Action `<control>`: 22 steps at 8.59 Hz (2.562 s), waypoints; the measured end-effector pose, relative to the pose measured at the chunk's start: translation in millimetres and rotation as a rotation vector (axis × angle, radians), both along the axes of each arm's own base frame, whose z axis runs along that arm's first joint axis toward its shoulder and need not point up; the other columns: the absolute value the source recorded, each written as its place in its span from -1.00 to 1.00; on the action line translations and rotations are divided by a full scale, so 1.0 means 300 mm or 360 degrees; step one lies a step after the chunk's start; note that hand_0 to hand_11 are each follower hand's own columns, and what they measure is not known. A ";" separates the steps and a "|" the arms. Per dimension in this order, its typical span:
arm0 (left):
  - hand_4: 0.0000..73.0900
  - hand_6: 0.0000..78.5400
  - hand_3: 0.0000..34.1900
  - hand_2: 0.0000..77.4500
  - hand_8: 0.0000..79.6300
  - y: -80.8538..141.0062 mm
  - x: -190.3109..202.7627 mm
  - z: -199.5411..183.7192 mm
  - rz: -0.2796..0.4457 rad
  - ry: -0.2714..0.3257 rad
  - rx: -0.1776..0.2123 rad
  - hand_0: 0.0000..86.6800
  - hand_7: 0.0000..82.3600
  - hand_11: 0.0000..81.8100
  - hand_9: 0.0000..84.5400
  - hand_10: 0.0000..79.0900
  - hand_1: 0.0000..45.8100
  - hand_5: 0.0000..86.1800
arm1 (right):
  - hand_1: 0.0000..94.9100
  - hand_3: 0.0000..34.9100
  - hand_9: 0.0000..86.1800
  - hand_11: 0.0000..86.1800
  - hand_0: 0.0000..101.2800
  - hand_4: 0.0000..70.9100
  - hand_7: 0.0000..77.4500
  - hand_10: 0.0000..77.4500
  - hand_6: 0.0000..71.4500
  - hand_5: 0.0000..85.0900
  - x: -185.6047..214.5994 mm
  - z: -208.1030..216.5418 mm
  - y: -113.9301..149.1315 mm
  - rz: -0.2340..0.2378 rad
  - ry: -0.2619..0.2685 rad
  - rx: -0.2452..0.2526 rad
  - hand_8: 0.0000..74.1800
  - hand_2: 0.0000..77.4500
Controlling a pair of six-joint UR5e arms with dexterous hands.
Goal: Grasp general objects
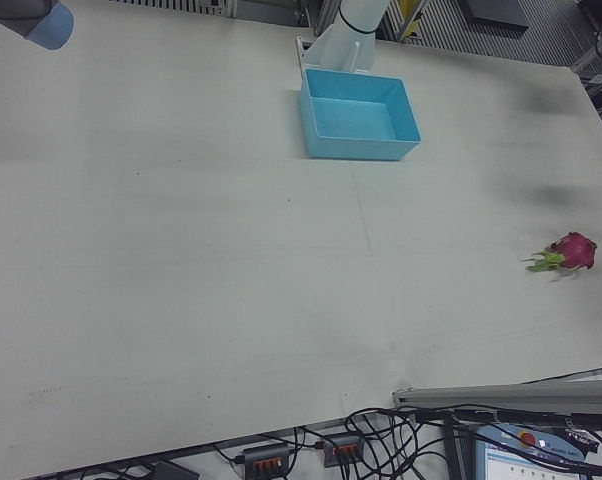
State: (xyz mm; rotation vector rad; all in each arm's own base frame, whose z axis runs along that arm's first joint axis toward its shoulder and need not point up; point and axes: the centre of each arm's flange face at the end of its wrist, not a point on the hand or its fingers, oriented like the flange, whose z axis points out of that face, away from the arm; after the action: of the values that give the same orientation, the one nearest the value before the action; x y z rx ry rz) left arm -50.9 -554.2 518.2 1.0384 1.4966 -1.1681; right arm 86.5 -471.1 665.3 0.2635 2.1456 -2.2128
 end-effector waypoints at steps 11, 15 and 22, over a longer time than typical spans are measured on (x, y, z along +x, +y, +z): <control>-0.88 -0.76 -1.00 -0.51 -0.71 -0.015 0.014 -0.029 0.0025 -0.0066 -0.0133 0.37 -0.42 -0.55 -0.72 -0.74 -1.00 0.58 | 1.00 -1.00 -0.99 -0.99 -1.00 -1.00 -1.00 -1.00 -1.00 -1.00 0.001 -0.002 0.000 0.0001 0.0000 0.0001 -1.00 1.00; -0.88 -0.75 -0.83 -0.51 -0.70 0.026 0.077 -0.055 0.0120 -0.0222 -0.0201 0.38 -0.42 -0.55 -0.72 -0.74 -1.00 0.61 | 1.00 -1.00 -0.99 -1.00 -1.00 -1.00 -1.00 -1.00 -1.00 -1.00 0.002 -0.003 -0.001 0.0002 -0.0001 0.0002 -1.00 1.00; -0.91 -0.75 -0.72 -0.51 -0.70 -0.014 0.305 0.066 0.0192 -0.0305 -0.0243 0.30 -0.44 -0.57 -0.72 -0.74 -1.00 0.62 | 1.00 -1.00 -0.99 -0.99 -1.00 -1.00 -1.00 -1.00 -1.00 -1.00 0.001 -0.002 -0.001 0.0002 0.0000 0.0002 -1.00 1.00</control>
State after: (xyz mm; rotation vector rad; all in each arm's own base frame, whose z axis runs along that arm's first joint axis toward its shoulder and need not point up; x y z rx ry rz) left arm 40.6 -558.3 537.9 0.9165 1.2815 -1.0495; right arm 86.9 -471.4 664.8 0.2624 2.1464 -2.2114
